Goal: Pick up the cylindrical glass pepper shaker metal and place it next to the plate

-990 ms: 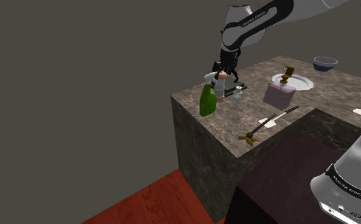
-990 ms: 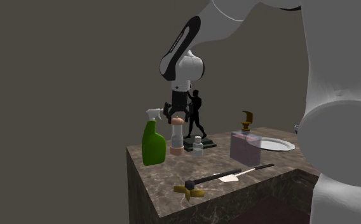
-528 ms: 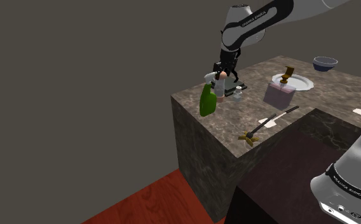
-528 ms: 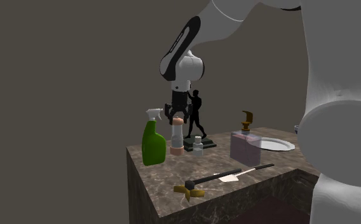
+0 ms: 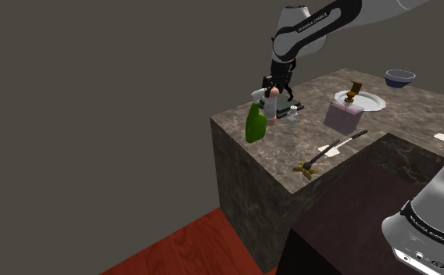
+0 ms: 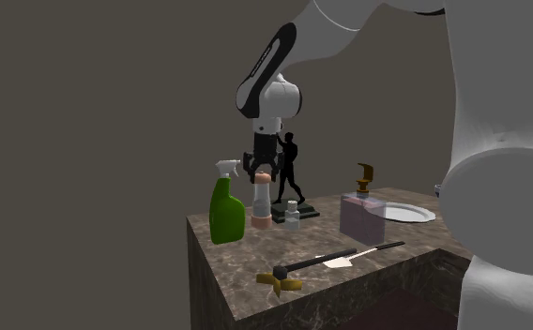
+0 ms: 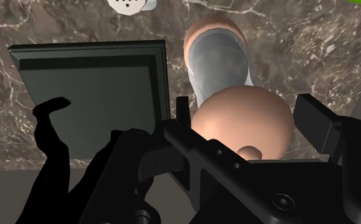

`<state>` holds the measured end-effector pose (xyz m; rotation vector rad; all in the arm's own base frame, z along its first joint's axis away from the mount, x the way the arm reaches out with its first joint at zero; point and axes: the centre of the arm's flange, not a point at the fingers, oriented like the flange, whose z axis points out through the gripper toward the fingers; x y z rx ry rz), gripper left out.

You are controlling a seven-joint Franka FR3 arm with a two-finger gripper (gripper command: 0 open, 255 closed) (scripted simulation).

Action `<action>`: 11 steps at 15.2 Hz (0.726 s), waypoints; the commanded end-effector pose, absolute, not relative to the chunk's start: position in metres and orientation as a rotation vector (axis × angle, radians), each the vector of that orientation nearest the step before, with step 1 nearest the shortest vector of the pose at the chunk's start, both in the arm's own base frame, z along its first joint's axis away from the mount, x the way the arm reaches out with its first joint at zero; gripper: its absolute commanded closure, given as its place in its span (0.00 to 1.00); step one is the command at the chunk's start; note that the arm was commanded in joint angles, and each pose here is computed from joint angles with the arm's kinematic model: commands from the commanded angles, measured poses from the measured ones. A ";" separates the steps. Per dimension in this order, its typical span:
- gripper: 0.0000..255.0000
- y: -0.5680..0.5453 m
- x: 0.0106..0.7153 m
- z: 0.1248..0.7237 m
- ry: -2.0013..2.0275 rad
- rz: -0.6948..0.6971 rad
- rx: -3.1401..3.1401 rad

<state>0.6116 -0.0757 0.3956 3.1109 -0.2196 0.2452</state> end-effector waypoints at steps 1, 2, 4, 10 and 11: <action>1.00 -0.075 0.612 0.404 -0.220 0.245 3.111; 1.00 -0.075 0.612 0.409 -0.220 0.245 3.111; 1.00 -0.075 0.612 0.420 -0.220 0.245 3.111; 1.00 -0.075 0.612 0.451 -0.220 0.245 3.111; 1.00 -0.075 0.612 0.457 -0.220 0.245 3.111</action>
